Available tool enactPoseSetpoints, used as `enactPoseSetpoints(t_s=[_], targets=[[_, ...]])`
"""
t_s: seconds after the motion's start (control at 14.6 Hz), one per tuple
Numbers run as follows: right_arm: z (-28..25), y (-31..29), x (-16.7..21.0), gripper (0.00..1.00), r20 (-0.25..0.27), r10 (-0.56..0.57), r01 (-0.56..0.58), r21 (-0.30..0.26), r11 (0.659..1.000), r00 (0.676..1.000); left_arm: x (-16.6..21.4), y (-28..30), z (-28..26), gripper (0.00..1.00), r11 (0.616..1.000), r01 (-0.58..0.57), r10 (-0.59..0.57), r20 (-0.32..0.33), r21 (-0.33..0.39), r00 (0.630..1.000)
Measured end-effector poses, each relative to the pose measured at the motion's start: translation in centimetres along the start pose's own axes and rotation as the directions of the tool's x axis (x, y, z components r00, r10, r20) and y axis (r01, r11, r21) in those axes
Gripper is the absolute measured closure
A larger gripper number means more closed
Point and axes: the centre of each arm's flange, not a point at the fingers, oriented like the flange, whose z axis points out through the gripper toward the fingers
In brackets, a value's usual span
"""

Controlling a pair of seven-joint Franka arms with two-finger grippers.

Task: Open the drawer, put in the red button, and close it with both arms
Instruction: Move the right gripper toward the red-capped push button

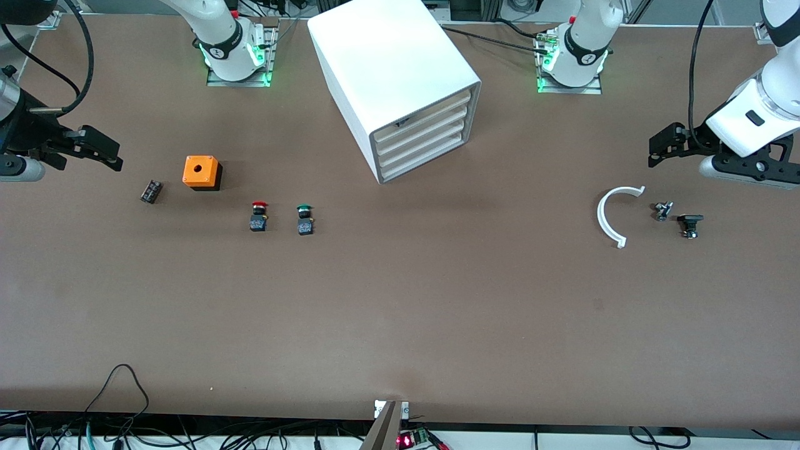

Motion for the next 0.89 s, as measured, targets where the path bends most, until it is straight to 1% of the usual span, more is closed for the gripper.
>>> enactPoseSetpoints(t_s=[0.21,0.41,0.48,0.68,0.89], targets=[[0.0,-0.3,0.0,0.00,-0.001,-0.003,0.003,0.002,1.000,1.000,0.0,0.1,0.0,0.00,1.000,-0.002,0.002,0.000,0.000,1.000],[-0.8,0.0,0.4,0.00,-0.041,0.004,-0.003,0.004,1.000,0.999,0.0,0.3,0.0,0.00,1.000,-0.006,0.006,0.000,0.000,1.000],[-0.9,-0.2,0.4,0.00,-0.044,0.002,-0.002,0.005,1.000,0.999,0.0,0.4,0.0,0.00,1.000,-0.007,0.007,0.001,0.000,1.000],[-0.1,-1.1,0.7,0.00,-0.032,-0.009,0.009,0.002,1.000,0.999,0.0,0.6,0.0,0.00,1.000,-0.010,0.010,0.001,0.000,1.000],[2.9,-2.2,2.4,0.00,-0.010,-0.020,0.020,-0.009,1.000,1.000,0.0,0.6,0.0,0.00,1.000,-0.010,0.010,0.004,0.000,1.000]])
